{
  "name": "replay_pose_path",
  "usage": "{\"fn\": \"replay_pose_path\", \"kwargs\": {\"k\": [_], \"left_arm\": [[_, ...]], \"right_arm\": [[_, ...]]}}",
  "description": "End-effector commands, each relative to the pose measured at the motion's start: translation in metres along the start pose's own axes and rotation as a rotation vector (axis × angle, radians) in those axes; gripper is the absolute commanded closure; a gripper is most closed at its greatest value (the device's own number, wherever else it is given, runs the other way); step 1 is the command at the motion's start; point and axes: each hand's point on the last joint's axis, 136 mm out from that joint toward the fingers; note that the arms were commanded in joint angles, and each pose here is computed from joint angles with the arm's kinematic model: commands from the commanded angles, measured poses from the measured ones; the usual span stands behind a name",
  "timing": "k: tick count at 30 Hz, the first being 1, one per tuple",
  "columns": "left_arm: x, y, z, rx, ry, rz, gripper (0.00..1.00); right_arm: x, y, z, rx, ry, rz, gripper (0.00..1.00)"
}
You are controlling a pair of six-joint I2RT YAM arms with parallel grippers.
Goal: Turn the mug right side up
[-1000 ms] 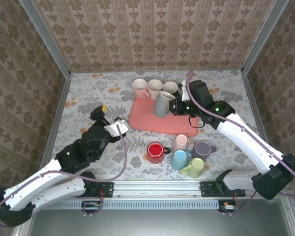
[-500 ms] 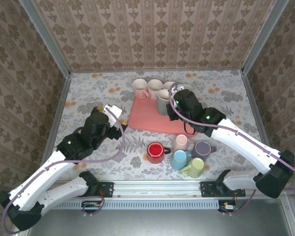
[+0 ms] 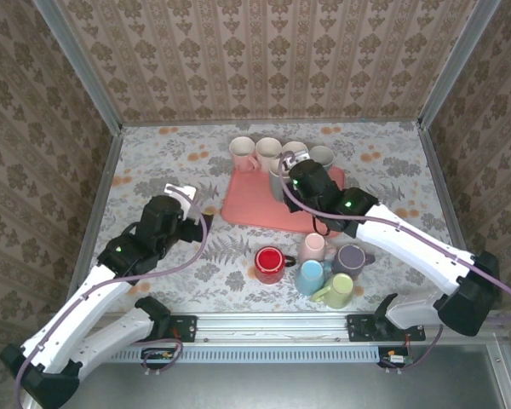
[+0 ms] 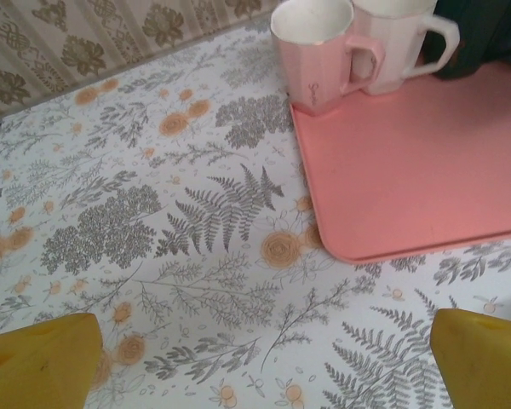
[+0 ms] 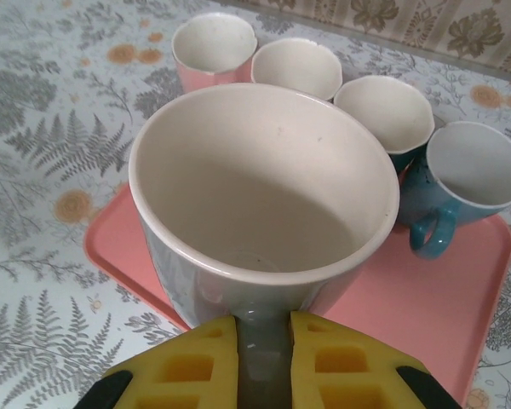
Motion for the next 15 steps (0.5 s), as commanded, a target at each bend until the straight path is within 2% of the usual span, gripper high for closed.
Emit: {"fn": "replay_pose_path", "kwargs": {"k": [1,5,15], "left_arm": [[0.002,0.003,0.004,0.000,0.070,-0.039,0.00],[0.003,0.005,0.005,0.008,0.074,-0.069,0.00],[0.005,0.000,0.000,0.030,0.051,-0.081,0.00]], "right_arm": [[-0.033,-0.004,0.002,0.078,0.001,-0.103,1.00],[-0.030,-0.024,0.021,0.082,-0.010,-0.113,1.00],[-0.038,-0.090,0.054,0.066,-0.185,-0.198,1.00]]}}
Point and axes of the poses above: each hand's point on the last joint's axis, 136 mm out from that joint toward the fingers, its own y axis back along the fingers, its own z axis along the line the jaws close on, x = y × z, and after that the axes turned 7 degrees about y, right-handed
